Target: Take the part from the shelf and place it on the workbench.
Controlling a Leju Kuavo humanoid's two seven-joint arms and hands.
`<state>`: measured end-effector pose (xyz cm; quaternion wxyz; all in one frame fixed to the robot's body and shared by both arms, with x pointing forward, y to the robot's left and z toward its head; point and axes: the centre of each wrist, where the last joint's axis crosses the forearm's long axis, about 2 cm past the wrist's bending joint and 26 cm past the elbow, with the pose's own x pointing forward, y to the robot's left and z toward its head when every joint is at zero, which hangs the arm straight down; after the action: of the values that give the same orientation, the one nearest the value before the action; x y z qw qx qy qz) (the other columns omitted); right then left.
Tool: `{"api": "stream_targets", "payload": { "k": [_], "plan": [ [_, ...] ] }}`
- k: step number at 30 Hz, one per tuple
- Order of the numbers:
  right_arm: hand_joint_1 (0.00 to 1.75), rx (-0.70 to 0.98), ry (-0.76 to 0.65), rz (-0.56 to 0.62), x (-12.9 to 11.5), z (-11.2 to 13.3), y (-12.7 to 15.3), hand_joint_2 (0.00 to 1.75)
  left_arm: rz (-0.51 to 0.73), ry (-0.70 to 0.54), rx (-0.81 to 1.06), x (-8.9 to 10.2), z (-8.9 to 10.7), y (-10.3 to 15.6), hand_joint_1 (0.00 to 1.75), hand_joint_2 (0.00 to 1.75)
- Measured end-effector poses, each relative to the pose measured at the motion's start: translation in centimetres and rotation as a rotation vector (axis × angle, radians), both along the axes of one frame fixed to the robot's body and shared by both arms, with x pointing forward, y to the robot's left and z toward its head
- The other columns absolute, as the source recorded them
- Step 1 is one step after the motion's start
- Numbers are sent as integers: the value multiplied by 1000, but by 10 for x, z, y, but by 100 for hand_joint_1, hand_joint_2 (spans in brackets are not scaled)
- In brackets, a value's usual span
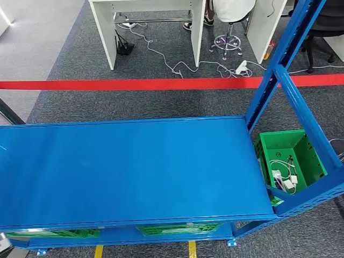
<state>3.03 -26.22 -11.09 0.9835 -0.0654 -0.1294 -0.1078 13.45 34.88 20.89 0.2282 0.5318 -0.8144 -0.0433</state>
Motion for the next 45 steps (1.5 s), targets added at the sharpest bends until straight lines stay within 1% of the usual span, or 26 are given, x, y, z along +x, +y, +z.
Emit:
{"api": "stream_targets", "payload": {
  "k": [10,30,45],
  "plan": [
    [0,3,-1,5,1,0,3,175,-5,-48,-1,0,-1,-1,175,175],
    [0,11,-11,17,6,1,6,175,9,-85,-11,-1,0,-3,175,175],
    [0,26,-4,28,-2,1,14,175,13,-83,-11,-2,-1,-3,175,175]
  ]
}}
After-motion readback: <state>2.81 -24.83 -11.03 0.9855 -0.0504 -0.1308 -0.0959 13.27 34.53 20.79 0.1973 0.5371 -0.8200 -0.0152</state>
